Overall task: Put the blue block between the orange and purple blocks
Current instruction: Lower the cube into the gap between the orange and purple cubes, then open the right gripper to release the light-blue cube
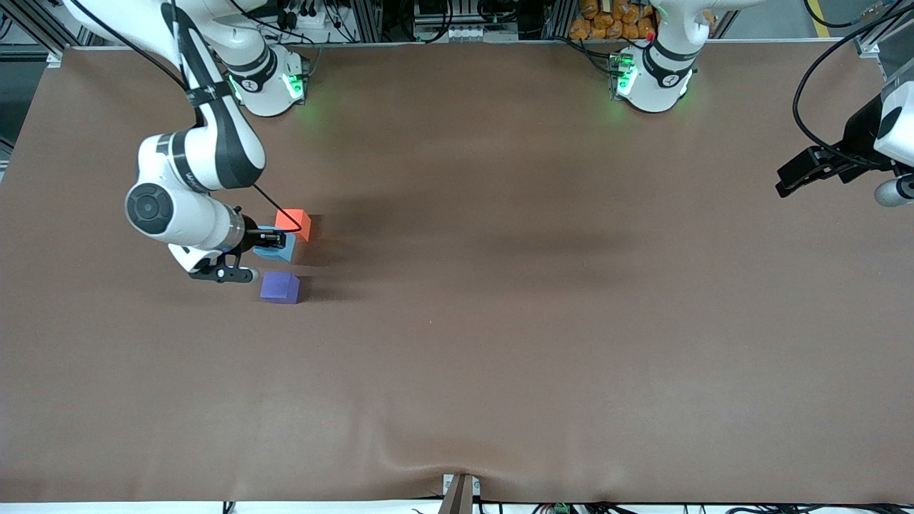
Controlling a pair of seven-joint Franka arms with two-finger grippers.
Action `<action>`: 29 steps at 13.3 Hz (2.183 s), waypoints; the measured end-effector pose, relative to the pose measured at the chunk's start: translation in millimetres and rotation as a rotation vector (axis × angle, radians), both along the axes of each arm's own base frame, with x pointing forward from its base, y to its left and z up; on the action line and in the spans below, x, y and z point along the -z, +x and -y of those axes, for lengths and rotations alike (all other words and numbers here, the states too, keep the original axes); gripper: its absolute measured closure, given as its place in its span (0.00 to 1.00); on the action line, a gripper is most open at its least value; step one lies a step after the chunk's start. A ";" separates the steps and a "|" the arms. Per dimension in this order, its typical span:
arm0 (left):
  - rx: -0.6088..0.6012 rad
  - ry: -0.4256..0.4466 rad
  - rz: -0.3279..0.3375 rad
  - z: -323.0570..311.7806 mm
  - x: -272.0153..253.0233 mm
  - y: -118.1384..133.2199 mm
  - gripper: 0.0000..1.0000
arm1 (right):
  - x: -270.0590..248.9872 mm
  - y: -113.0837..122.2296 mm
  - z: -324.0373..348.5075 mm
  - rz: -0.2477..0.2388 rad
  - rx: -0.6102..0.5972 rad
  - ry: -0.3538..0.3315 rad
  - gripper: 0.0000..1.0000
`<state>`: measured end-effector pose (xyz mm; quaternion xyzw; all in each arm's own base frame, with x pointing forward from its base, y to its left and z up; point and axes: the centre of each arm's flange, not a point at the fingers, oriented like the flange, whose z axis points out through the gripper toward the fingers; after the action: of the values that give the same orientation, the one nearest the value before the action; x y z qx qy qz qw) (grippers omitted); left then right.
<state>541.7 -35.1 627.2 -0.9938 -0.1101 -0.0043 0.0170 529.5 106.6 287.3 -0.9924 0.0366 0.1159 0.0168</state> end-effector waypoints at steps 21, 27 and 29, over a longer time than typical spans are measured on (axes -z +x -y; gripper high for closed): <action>-0.002 0.000 0.003 -1.2 -2.0 -1.2 0.00 | 47.1 -1.4 1.1 0.006 -0.050 -0.008 0.50; -0.003 0.000 0.005 -1.6 -3.2 -1.8 0.00 | 63.6 -2.8 2.0 0.024 -0.050 -0.011 0.50; -0.003 0.000 0.005 -1.6 -3.2 -1.9 0.00 | 68.8 -4.2 0.4 0.021 -0.054 -0.012 0.50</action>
<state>539.8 -33.5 630.4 -0.9936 -0.1116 -0.0067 0.0167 525.3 106.2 218.4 -0.9943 0.0103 0.1055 0.0079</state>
